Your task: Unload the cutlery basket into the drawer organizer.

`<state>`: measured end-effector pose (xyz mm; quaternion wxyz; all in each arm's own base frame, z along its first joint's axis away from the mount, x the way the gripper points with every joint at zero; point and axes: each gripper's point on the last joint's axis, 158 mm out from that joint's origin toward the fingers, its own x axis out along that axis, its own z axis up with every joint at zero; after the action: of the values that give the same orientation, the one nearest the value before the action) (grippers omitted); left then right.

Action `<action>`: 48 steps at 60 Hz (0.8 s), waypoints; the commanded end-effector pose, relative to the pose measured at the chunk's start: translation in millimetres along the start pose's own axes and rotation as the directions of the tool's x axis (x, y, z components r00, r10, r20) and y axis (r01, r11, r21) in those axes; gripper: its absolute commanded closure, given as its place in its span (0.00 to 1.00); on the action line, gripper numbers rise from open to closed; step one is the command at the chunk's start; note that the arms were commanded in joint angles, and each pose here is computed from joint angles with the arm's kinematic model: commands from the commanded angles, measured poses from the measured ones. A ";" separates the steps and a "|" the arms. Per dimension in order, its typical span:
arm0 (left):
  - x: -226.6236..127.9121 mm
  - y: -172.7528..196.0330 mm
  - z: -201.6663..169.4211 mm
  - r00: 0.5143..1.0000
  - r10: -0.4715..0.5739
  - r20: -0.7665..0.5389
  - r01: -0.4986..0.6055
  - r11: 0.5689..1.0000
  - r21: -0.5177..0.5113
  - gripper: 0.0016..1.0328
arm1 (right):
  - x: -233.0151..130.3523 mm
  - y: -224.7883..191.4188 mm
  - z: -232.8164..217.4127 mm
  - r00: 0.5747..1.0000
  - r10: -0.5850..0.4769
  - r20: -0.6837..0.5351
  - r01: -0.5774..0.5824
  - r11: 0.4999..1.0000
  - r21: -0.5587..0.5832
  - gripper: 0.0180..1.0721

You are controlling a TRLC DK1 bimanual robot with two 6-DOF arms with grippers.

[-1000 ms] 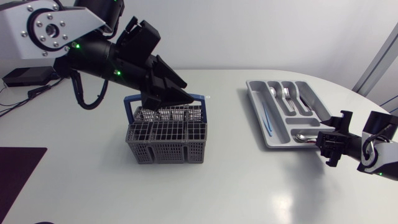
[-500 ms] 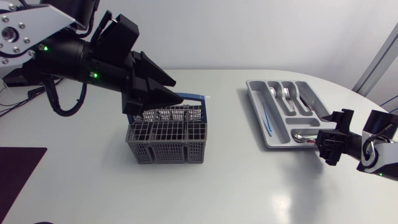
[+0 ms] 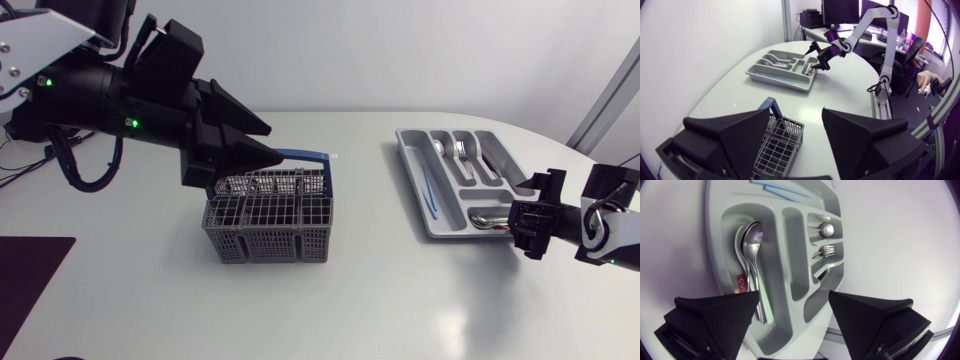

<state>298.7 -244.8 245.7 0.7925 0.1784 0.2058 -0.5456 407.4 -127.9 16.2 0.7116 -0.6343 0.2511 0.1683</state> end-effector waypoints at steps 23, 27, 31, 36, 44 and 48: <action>-25.1 39.9 -22.6 0.974 0.226 -0.017 -0.227 0.973 -0.045 0.23 | -64.8 -132.3 41.3 0.950 -0.307 0.063 0.239 0.840 0.488 0.05; -36.3 51.2 -26.0 0.959 0.284 -0.014 -0.284 0.957 -0.054 0.20 | -65.0 -143.5 47.9 0.944 -0.326 0.045 0.250 0.800 0.546 0.05; -50.6 65.0 -30.9 0.935 0.354 -0.012 -0.354 0.932 -0.076 0.16 | -65.9 -151.2 57.0 0.939 -0.341 0.027 0.253 0.746 0.615 0.05; -70.1 83.3 -36.9 0.898 0.440 -0.010 -0.439 0.893 -0.098 0.14 | -68.0 -156.4 67.1 0.933 -0.360 0.000 0.273 0.709 0.650 0.05; -102.5 111.9 -58.6 0.834 0.551 -0.026 -0.548 0.823 -0.146 0.11 | -77.7 -162.2 79.6 0.923 -0.385 -0.021 0.283 0.639 0.715 0.05; -115.3 120.5 -70.3 0.808 0.588 -0.042 -0.585 0.792 -0.175 0.11 | -85.7 -163.5 83.4 0.919 -0.393 -0.019 0.274 0.604 0.749 0.05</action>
<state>365.2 -97.8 263.6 0.9266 0.1800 0.1680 -0.2843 446.0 -65.7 188.8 0.9244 -0.3549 0.1378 -0.0221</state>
